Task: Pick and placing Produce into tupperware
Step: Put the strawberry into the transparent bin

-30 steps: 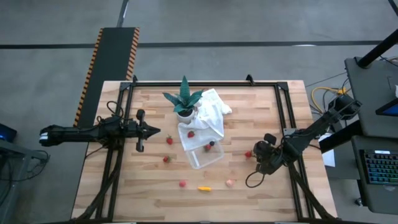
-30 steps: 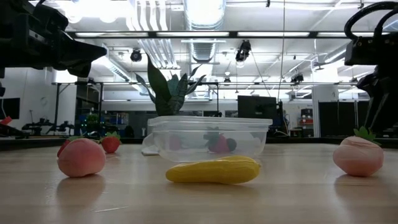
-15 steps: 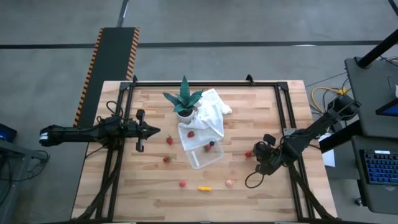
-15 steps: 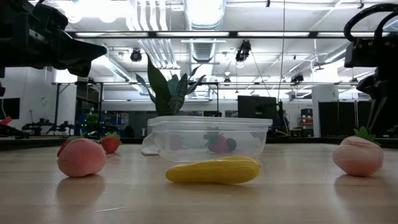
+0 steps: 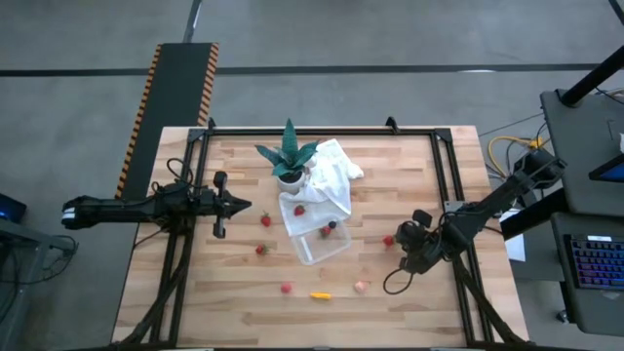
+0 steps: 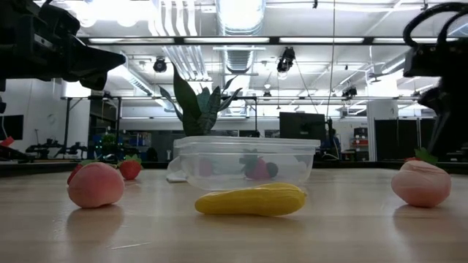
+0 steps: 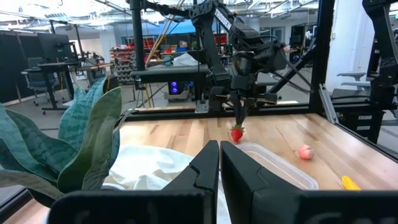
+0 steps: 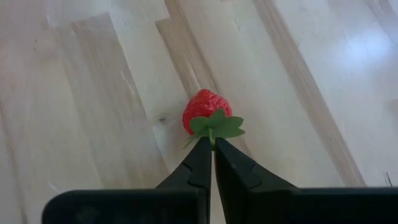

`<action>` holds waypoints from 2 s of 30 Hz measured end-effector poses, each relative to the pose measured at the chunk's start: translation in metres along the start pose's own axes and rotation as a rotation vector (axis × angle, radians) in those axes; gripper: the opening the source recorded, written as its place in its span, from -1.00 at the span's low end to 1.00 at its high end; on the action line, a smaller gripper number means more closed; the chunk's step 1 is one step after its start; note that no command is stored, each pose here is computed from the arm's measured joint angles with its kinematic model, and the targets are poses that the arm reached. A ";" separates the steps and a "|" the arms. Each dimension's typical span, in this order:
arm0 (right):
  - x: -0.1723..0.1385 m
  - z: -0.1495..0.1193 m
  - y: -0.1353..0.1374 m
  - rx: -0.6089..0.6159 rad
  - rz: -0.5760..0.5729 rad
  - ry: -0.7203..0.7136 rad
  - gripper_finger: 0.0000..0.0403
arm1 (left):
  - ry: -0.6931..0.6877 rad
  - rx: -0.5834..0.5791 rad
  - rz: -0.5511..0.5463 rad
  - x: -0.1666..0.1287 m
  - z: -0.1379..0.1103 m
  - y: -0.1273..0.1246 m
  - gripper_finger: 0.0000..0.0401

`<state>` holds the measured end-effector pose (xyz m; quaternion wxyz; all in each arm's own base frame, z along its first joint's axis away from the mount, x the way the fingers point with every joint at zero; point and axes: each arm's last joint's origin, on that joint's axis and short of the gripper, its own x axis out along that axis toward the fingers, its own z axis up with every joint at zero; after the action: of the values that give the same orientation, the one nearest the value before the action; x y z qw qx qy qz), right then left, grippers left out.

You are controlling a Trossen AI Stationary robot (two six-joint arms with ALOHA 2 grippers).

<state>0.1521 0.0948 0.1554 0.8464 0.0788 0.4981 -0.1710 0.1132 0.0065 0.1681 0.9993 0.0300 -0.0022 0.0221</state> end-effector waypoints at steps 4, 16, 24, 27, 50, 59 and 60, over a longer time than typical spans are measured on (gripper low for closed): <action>-0.008 0.020 0.003 -0.031 0.010 -0.050 -0.96 | 0.000 0.000 0.000 0.000 0.000 0.000 -1.00; -0.039 0.096 0.003 -0.123 0.041 -0.273 -0.96 | -0.023 0.001 0.002 0.000 0.002 0.000 -1.00; -0.042 0.125 0.001 -0.157 0.172 -0.419 -0.96 | -0.026 0.001 0.002 0.000 0.003 0.000 -1.00; -0.034 0.128 -0.001 -0.157 0.170 -0.430 -0.96 | -0.026 0.001 0.002 0.000 0.003 0.000 -1.00; 0.060 0.168 0.023 -0.299 0.150 -0.103 -0.96 | -0.026 0.001 0.001 0.000 0.003 0.000 -1.00; 0.064 0.173 0.027 -0.324 0.129 -0.063 -0.96 | -0.027 0.001 0.001 0.000 0.003 0.000 -1.00; 0.065 0.171 0.026 -0.323 0.124 -0.059 -0.96 | -0.027 0.001 0.001 0.000 0.003 0.000 -1.00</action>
<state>0.3301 0.0530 0.1819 0.8712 -0.0328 0.4882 -0.0386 0.1131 0.0065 0.1707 0.9992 0.0307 -0.0159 0.0224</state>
